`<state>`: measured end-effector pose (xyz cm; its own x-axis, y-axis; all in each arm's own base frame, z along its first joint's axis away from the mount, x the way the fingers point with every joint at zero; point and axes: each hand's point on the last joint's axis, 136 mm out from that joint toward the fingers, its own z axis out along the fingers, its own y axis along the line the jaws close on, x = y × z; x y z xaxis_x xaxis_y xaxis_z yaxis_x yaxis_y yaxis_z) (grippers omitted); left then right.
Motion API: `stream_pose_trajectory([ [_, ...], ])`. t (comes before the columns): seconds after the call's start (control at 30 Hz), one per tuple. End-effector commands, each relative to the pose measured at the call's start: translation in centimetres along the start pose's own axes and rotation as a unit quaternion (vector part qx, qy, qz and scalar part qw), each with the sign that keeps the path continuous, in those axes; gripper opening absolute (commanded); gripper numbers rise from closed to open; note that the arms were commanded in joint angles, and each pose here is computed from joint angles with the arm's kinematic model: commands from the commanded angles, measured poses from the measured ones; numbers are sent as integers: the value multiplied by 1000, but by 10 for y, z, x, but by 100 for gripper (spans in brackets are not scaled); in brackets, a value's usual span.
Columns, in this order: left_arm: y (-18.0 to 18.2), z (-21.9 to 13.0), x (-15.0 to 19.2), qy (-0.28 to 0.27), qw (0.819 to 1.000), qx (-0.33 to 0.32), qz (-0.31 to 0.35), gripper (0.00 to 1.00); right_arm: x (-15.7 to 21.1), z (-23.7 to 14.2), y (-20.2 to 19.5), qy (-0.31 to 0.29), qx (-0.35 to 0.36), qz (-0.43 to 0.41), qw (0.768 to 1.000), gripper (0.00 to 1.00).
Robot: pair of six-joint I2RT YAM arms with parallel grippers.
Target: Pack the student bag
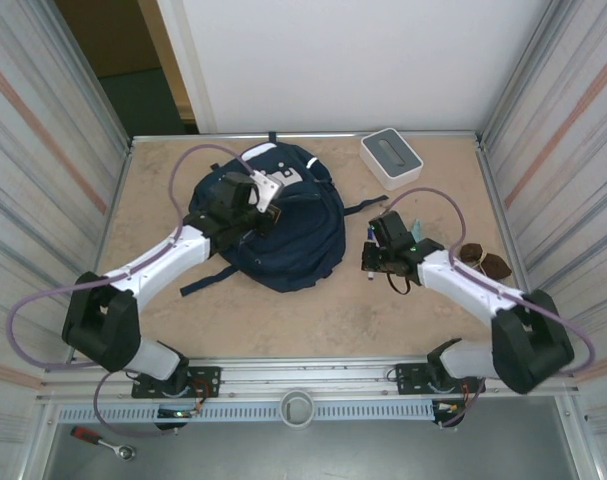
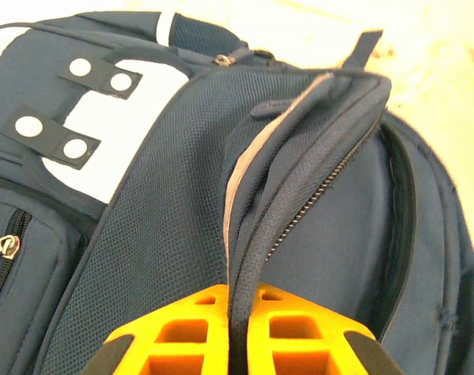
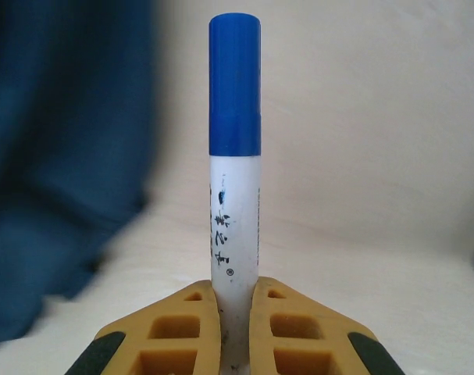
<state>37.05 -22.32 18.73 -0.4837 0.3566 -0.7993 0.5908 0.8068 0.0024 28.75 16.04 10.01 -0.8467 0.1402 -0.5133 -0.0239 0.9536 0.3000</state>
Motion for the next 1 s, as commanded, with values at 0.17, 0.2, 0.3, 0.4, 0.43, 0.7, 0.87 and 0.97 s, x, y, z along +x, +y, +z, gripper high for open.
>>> stream_pose_trajectory([
  [0.17, -7, -41, -66, -114, 990, 59, -49, 0, -25, -25, 143, 17, -243, 19, 970, 0],
  [0.2, -6, -42, -69, -117, 990, 59, -50, 0, -25, -21, 152, 25, -253, 23, 967, 0],
  [0.3, -9, -49, -81, -127, 989, 65, -49, 0, -28, -10, 179, 46, -288, 51, 955, 0],
  [0.4, -11, -53, -88, -136, 987, 73, -47, 0, -36, 8, 194, 54, -293, 83, 951, 0],
  [0.43, -11, -53, -89, -138, 987, 72, -48, 0, -41, 17, 199, 56, -292, 100, 950, 0],
  [0.7, -5, -57, -95, -150, 985, 62, -64, 0, -90, 51, 240, 26, -318, 130, 939, 25],
  [0.87, 0, -54, -89, -150, 985, 48, -74, 0, -67, 29, 202, 13, -278, 91, 956, 42],
  [0.97, 1, -50, -83, -146, 985, 50, -80, 0, -50, 7, 167, -2, -230, 56, 972, 46],
])
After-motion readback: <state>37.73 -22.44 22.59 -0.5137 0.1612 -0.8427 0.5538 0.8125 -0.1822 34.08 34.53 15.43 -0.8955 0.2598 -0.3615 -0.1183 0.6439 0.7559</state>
